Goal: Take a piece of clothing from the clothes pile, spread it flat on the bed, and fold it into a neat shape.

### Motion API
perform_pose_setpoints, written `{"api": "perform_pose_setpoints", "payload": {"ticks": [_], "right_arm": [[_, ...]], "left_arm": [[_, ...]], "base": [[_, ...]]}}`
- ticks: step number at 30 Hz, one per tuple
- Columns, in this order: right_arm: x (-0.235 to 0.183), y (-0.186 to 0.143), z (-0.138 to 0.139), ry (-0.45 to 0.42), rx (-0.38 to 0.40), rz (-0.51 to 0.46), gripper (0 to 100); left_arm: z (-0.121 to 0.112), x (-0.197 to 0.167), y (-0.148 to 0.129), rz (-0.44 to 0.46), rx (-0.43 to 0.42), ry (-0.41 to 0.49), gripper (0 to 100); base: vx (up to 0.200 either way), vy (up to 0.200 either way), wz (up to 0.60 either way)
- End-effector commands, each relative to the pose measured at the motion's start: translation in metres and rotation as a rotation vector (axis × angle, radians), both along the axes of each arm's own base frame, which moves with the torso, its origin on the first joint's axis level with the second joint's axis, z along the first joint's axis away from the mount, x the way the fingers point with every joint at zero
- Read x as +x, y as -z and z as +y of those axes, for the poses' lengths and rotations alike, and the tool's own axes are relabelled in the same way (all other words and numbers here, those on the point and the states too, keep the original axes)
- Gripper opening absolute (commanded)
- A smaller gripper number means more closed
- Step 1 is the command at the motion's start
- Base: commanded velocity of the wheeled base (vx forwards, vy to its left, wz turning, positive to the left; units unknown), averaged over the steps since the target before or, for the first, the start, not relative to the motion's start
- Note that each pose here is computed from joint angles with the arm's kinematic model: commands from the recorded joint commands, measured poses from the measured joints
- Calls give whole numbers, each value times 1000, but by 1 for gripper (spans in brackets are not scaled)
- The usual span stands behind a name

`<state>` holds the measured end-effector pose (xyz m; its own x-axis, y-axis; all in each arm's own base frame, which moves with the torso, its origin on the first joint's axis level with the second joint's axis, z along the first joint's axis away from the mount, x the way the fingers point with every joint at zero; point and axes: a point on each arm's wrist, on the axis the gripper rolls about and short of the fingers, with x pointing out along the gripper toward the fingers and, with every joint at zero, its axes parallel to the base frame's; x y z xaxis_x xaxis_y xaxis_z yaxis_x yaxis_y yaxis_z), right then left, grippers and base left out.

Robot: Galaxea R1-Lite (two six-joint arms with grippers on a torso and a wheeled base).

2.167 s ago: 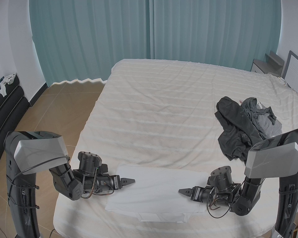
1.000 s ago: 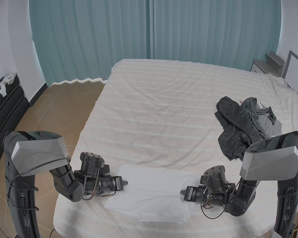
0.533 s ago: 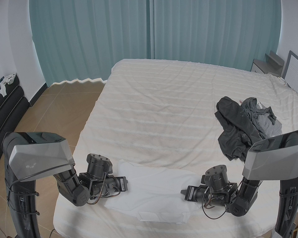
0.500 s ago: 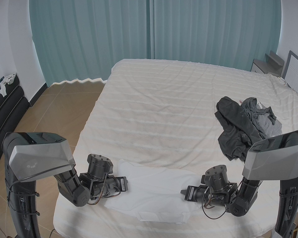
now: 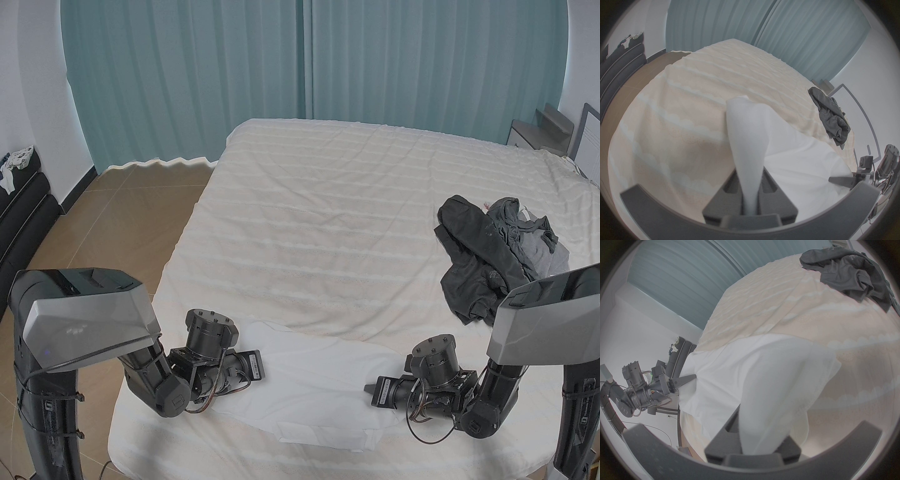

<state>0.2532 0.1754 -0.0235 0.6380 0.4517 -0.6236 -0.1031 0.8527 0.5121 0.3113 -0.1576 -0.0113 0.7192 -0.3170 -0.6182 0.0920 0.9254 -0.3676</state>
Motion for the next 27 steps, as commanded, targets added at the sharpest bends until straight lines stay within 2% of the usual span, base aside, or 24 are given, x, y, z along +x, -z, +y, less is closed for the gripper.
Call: {"api": "perform_pose_setpoints", "payload": {"ticks": [1, 27], "right_arm": [[0, 0, 0, -2, 0, 0, 0], [-10, -12, -12, 15, 2, -2, 0]], "left_arm": [[-2, 0, 0, -3, 0, 4, 0], [-15, -13, 0, 14, -4, 40, 0]], "base": [[0, -200, 0], [0, -200, 0]]}}
